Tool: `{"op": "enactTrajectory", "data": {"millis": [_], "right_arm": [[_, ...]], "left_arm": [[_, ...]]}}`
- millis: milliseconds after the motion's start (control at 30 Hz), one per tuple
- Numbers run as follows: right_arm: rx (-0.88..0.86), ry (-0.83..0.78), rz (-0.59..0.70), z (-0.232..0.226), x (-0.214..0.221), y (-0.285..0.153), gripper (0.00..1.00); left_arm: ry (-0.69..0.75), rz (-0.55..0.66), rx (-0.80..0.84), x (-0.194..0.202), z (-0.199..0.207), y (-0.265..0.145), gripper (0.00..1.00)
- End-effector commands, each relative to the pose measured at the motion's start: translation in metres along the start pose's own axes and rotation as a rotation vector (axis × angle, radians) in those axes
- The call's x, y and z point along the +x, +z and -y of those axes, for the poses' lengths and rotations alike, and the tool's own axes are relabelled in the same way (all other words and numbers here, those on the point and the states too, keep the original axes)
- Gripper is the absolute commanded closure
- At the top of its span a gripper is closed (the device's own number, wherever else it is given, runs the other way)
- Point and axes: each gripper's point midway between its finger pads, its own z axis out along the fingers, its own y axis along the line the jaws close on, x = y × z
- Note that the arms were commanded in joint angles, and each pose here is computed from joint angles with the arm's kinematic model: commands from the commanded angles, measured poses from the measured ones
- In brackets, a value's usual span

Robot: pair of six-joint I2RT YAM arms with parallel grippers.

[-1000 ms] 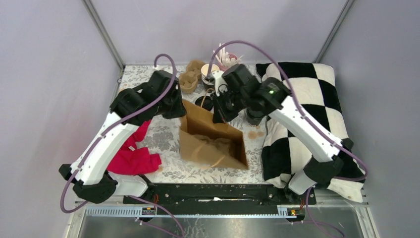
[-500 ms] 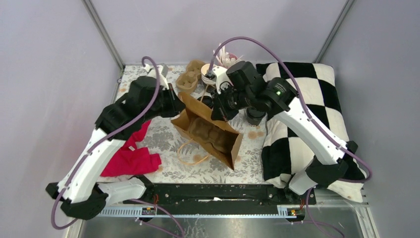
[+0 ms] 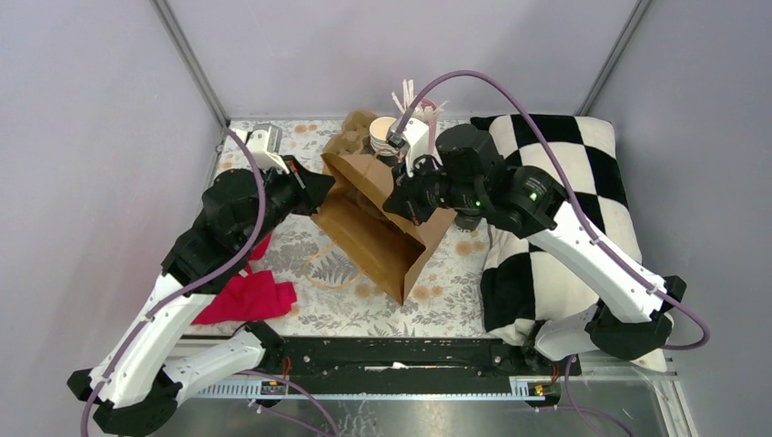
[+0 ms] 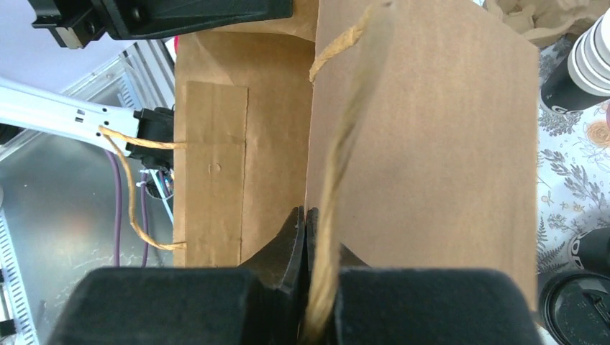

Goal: Pack the takeout coffee

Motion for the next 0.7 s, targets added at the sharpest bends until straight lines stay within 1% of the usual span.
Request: {"op": "enactTrajectory", "data": {"millis": [0, 100, 233, 300, 400, 500, 600, 667], "right_arm": [[-0.025, -0.027, 0.145, -0.007, -0.032, 0.001, 1.0], [-0.041, 0.014, 0.13, -0.01, -0.024, 0.002, 1.0], [-0.009, 0.072, 0.087, -0.003, -0.008, 0.007, 1.0], [0.017, 0.121, 0.052, 0.004, 0.001, 0.012, 1.0], [-0.018, 0.201, -0.018, 0.008, 0.012, 0.018, 1.0], [-0.054, 0.241, -0.088, 0.003, 0.021, 0.024, 1.0], [-0.062, 0.28, -0.163, 0.001, 0.03, 0.029, 1.0], [-0.046, 0.313, -0.202, 0.003, 0.036, 0.029, 1.0]], "left_arm": [[0.024, -0.014, -0.007, -0.005, 0.002, -0.004, 1.0], [0.008, -0.037, -0.047, -0.006, -0.003, -0.011, 1.0], [-0.04, -0.075, -0.096, 0.001, -0.009, -0.019, 0.99], [-0.068, -0.11, -0.112, 0.009, -0.011, -0.022, 0.96], [-0.101, -0.192, -0.177, 0.03, -0.023, -0.023, 0.94], [-0.111, -0.28, -0.224, 0.048, -0.029, -0.022, 0.88], [-0.105, -0.333, -0.26, 0.053, -0.032, -0.021, 0.85], [-0.091, -0.356, -0.287, 0.053, -0.035, -0.021, 0.77]]}}
